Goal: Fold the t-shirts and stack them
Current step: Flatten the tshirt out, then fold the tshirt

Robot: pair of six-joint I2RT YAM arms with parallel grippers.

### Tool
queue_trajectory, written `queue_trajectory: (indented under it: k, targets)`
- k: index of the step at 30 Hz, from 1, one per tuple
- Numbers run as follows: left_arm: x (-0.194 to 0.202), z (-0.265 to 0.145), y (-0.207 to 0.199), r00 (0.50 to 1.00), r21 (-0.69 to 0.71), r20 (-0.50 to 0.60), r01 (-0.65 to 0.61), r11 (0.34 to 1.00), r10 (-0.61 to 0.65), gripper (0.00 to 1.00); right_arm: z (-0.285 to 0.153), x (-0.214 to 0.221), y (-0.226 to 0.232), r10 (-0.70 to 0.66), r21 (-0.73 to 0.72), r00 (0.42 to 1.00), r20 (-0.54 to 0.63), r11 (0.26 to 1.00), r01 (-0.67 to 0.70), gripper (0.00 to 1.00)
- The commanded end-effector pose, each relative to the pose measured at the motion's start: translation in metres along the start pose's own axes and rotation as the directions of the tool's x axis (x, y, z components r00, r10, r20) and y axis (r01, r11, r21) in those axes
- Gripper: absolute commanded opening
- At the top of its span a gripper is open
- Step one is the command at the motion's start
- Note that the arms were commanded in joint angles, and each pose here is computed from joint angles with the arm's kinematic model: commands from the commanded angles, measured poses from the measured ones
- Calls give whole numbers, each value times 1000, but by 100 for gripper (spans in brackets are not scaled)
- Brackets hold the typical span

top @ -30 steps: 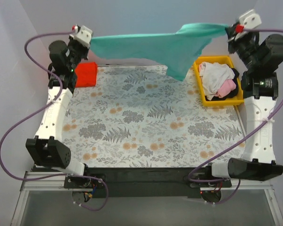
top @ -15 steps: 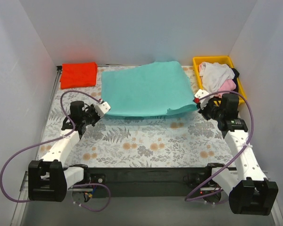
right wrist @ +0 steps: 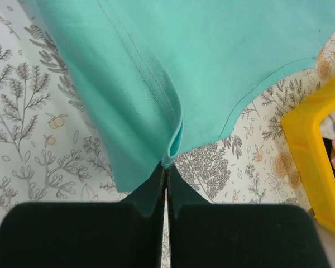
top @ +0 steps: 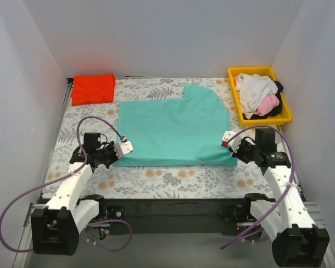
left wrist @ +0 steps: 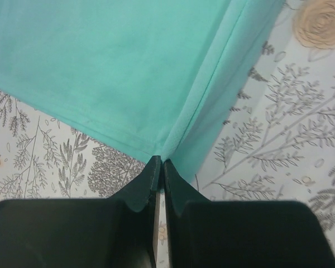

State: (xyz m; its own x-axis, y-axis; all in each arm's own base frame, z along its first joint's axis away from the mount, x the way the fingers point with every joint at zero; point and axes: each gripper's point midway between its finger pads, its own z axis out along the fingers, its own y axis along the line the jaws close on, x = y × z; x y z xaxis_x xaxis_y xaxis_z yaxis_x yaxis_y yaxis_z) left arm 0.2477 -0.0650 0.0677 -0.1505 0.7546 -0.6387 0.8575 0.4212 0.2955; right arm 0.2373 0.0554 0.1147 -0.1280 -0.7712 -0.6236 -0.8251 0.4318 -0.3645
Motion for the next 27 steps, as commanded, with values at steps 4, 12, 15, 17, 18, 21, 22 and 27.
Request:
queue_trajectory:
  k: [4, 12, 15, 17, 18, 21, 22, 27]
  targets:
    - [6, -26, -42, 999, 100, -19, -40, 994, 42, 0, -29, -5, 16, -66, -16, 998, -13, 998, 66, 1]
    - [8, -10, -19, 995, 104, -74, 73, 992, -66, 0, -7, -17, -25, -24, -30, 999, -28, 999, 24, 1]
    - [0, -5, -4, 993, 98, -71, 103, 990, -96, 0, -2, -33, -44, -25, -28, 1000, 1, 999, 25, 1]
    - [-5, -1, 8, 992, 81, -66, 109, 991, -104, 0, 5, -35, -49, -33, -48, 999, -5, 998, 32, 1]
    - [-6, 0, 12, 992, 78, -66, 112, 991, -107, 0, 6, -37, -52, -40, -48, 999, -5, 998, 40, 1]
    - [-9, 4, 21, 990, 78, -69, 124, 989, -119, 0, 17, -37, -55, -67, -68, 998, -17, 996, 66, 1]
    - [-9, 5, 23, 990, 80, -73, 127, 989, -121, 0, 20, -38, -55, -72, -74, 997, -19, 995, 71, 1]
    - [-1, 14, 32, 985, 71, -110, 139, 988, -131, 0, 41, -36, -65, -78, -85, 996, -46, 994, 74, 1]
